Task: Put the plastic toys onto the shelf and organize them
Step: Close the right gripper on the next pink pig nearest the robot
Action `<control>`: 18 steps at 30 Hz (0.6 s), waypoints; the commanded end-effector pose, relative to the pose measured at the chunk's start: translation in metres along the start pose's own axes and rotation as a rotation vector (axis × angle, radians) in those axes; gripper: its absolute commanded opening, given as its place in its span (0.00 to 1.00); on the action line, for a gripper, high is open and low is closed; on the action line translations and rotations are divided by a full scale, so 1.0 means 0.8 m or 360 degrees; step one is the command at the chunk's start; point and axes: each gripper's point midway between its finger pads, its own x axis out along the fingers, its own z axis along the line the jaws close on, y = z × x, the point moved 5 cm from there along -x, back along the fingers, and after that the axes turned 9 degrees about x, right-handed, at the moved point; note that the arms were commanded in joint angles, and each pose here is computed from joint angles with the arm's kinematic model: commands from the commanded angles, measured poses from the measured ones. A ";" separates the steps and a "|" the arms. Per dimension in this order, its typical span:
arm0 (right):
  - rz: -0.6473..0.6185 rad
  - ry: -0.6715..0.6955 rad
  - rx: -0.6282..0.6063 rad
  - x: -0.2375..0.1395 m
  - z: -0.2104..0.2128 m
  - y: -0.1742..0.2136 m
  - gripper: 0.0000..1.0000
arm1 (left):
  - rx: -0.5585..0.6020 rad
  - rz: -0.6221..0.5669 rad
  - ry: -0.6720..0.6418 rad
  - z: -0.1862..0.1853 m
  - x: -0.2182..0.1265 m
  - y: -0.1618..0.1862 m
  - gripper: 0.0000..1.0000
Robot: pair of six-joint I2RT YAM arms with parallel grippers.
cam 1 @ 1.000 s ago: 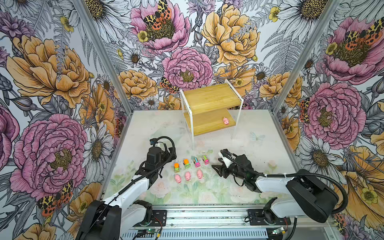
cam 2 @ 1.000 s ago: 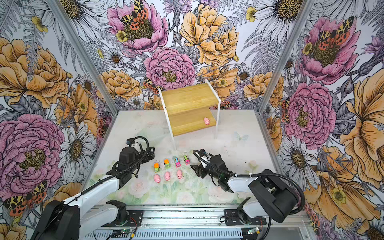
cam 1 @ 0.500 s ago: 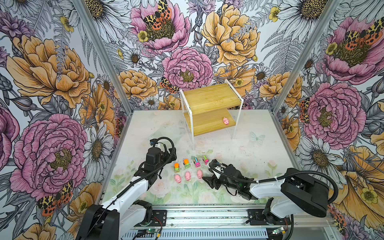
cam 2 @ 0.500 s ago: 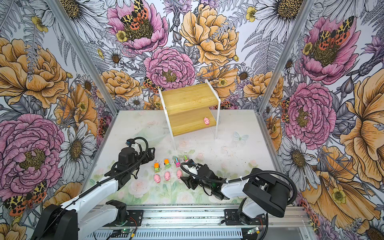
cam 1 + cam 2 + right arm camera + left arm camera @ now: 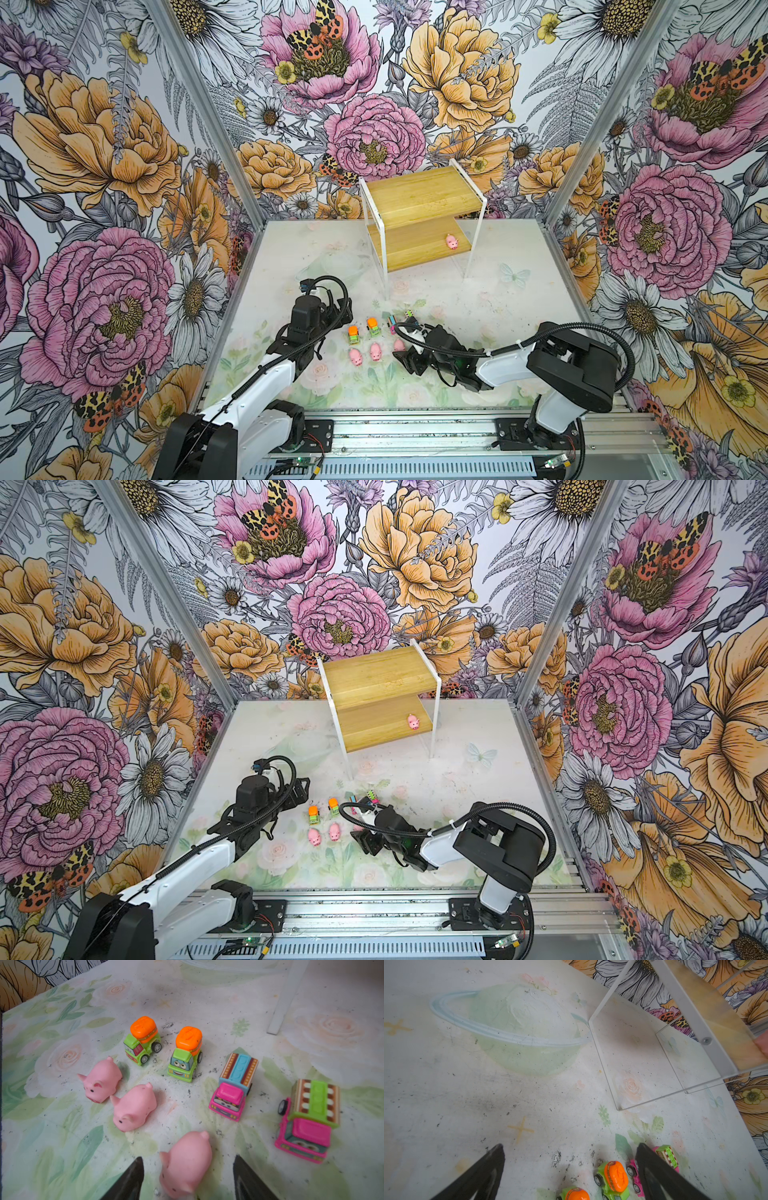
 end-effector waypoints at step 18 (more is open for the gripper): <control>0.0150 -0.0198 -0.0031 0.019 0.000 0.010 0.38 | 0.0002 0.0001 -0.0039 0.009 -0.006 -0.002 0.99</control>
